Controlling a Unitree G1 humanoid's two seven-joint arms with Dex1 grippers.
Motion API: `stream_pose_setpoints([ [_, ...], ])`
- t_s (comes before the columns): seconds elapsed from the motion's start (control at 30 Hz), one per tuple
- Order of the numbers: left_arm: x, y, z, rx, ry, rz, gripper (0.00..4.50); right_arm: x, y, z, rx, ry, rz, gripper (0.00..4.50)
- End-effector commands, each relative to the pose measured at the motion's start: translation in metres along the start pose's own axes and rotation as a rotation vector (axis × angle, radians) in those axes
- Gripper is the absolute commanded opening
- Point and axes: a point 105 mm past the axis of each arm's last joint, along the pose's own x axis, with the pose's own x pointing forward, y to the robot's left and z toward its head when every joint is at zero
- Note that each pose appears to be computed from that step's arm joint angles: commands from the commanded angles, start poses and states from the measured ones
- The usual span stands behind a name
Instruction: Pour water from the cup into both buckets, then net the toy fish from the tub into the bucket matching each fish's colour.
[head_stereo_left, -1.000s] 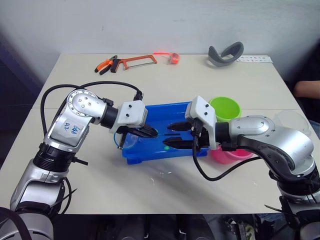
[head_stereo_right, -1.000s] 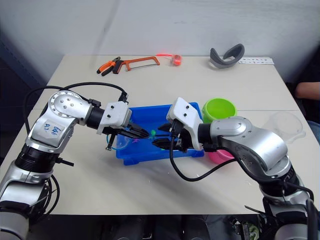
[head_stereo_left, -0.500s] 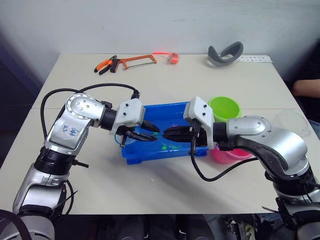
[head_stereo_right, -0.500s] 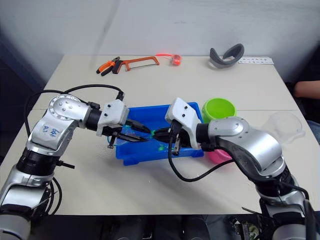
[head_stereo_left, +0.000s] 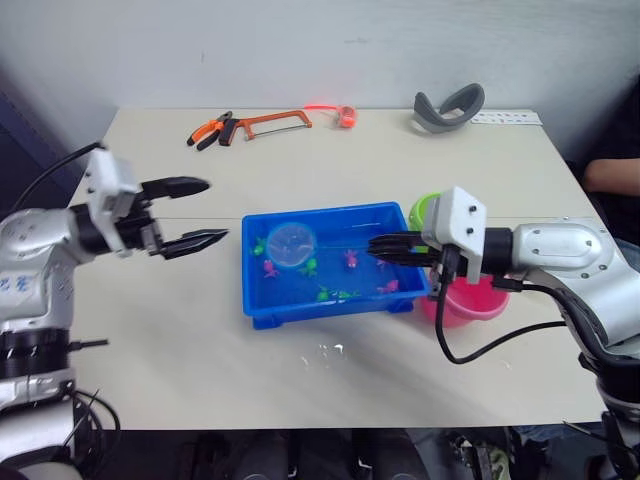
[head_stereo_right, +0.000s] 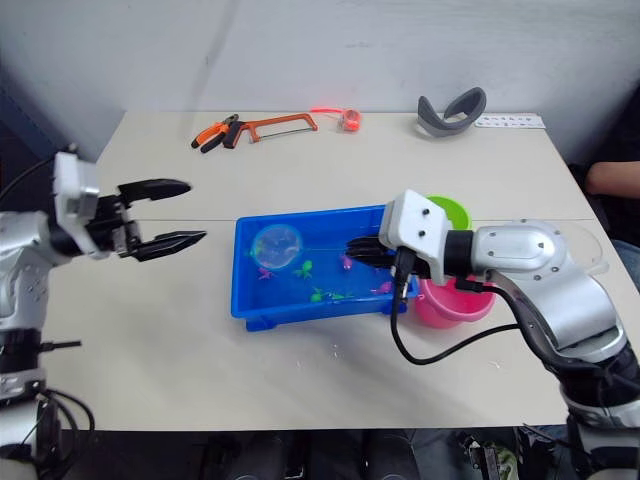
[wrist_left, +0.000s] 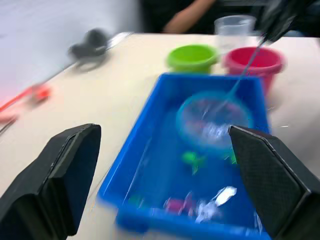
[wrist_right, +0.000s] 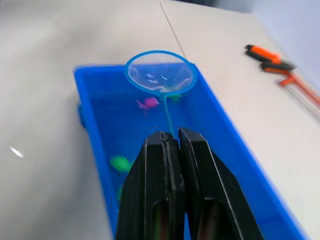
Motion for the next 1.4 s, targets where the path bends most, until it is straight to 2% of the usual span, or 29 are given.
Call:
stream_pose_setpoints([
  [0.03,-0.018,-0.002,-0.003,0.017,-0.001,0.068,4.42,-0.015,-0.012,0.003,-0.163,-0.002,-0.065,0.0],
  [0.17,-0.018,-0.02,-0.016,-0.034,0.002,0.047,4.42,-0.028,-0.022,-0.008,-0.217,0.048,-0.095,0.0],
  [0.37,0.014,-0.062,-0.02,-0.159,-0.063,-0.074,4.42,-0.051,-0.022,-0.034,-0.294,0.222,-0.014,0.0],
  [0.63,0.046,-0.095,-0.021,-0.205,-0.088,-0.222,4.42,-0.067,-0.023,-0.049,-0.318,0.372,0.027,0.0],
  [0.97,0.059,-0.109,-0.018,-0.253,-0.095,-0.366,4.42,-0.082,-0.027,-0.062,-0.463,0.478,0.146,0.0],
  [1.17,0.061,-0.115,-0.02,-0.25,-0.087,-0.386,4.42,-0.078,-0.031,-0.064,-0.532,0.499,0.193,0.0],
  [1.4,0.061,-0.117,-0.019,-0.25,-0.09,-0.378,4.42,-0.07,-0.026,-0.066,-0.608,0.507,0.318,0.0],
])
